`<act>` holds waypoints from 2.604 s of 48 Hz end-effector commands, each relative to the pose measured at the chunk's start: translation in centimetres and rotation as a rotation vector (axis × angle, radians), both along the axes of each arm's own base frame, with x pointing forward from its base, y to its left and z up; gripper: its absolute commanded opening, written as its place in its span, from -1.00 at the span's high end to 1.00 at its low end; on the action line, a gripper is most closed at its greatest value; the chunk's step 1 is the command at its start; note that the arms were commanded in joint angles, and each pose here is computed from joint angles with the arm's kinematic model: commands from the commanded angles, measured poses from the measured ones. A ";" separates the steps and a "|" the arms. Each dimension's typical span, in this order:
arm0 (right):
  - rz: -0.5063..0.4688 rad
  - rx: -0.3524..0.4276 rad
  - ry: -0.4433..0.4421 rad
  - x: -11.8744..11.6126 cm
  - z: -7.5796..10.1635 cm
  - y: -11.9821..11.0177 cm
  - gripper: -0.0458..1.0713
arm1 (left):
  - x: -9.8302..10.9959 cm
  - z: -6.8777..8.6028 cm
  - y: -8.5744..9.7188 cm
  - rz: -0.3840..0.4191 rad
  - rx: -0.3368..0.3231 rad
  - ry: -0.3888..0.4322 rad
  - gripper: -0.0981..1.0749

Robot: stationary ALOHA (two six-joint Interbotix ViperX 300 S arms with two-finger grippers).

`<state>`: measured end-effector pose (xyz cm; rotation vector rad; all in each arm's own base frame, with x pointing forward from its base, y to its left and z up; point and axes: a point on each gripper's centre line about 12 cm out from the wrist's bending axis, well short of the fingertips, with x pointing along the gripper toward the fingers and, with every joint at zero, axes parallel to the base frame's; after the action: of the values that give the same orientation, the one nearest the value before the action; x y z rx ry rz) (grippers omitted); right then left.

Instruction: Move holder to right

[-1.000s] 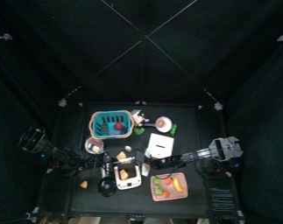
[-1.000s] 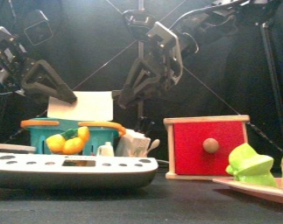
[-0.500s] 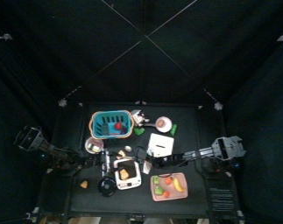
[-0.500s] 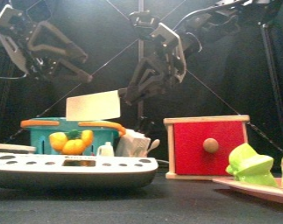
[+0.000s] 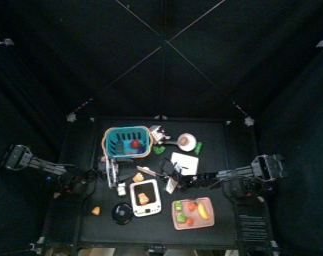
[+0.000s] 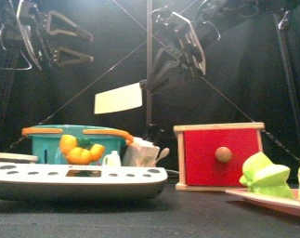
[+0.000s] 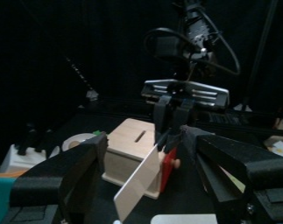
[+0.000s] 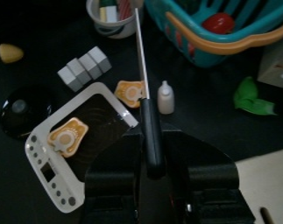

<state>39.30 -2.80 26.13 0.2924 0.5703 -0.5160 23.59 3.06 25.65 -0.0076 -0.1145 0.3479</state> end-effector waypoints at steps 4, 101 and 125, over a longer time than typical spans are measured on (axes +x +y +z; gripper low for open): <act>-0.143 -0.017 -0.038 -0.6 3.9 -2.5 -0.05 | -0.3 0.8 1.5 0.067 -0.007 -0.030 -0.87; -0.214 0.160 0.038 -8.1 1.9 -7.9 -0.05 | 11.5 -5.2 20.6 0.455 -0.373 0.274 -0.33; -0.183 0.169 -0.037 -10.1 2.5 -7.1 -0.05 | 13.4 -7.0 21.6 0.429 -0.420 0.334 -0.33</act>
<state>29.61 -9.89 27.24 0.5090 0.6073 -0.6525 36.69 24.41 18.07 -0.3421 0.3041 0.7974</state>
